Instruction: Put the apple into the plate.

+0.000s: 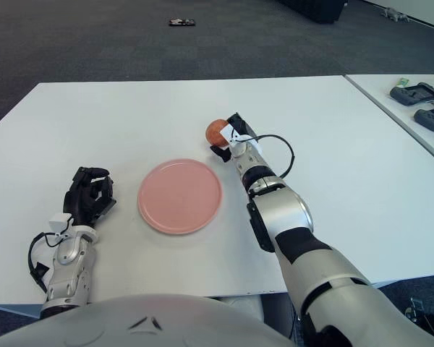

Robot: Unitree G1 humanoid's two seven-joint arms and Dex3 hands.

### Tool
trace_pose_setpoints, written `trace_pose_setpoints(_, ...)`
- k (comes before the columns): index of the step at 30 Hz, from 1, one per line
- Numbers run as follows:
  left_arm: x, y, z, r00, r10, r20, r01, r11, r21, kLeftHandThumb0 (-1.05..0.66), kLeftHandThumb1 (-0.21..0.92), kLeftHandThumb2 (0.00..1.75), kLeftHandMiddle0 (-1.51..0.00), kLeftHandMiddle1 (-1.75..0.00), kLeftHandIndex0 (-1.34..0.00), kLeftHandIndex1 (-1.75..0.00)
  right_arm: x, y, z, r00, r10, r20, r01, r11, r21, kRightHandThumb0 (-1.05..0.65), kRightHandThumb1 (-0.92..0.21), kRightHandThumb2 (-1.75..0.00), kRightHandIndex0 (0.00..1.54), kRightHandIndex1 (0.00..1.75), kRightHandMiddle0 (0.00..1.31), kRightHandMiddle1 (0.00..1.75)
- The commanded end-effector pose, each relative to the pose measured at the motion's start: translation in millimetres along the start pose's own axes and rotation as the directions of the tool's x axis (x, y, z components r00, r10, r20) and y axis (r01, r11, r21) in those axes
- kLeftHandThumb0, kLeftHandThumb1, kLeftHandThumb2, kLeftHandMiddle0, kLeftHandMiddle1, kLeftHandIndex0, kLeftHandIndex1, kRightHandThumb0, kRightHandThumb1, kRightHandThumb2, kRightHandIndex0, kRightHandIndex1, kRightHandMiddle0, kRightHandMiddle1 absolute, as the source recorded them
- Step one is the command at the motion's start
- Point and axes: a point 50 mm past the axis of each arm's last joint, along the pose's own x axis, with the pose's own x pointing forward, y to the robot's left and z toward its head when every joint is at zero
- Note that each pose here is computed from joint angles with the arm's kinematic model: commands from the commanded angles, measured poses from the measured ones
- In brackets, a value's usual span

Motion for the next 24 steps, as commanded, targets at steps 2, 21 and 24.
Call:
trace_pose_setpoints(2,-7.1,3.7,-17.4,0.995,0.02,-0.097,-0.019,1.0,0.012,-0.38,0.66,0.89,-0.79,-1.75,-0.35,-1.75,1.7,-5.6,11.1,0.997,0.003,0.078,-0.011,0.995,0.096,0.0,0.0,-1.66,0.88,1.68,0.6,1.75)
trace_pose_setpoints(21,-7.7,2.4,-16.1,0.996,0.014,-0.092,-0.012,1.0,0.024,-0.39,0.66,0.89,-0.82,-1.75,-0.35,-1.75,-6.2,-5.2,44.9,0.941,0.003,0.337,-0.079,0.974,0.211,0.0,0.02,-1.66,0.92,1.62,0.62,1.75)
trace_pose_setpoints(24,-7.8,2.3,-16.4,0.996,0.012,-0.088,-0.01,0.999,0.033,-0.39,0.65,0.9,-0.83,-1.75,-0.35,-1.75,-10.0,-4.8,48.4,0.921,0.018,0.388,-0.109,0.971,0.213,0.0,0.04,-1.68,0.93,1.63,0.63,1.75)
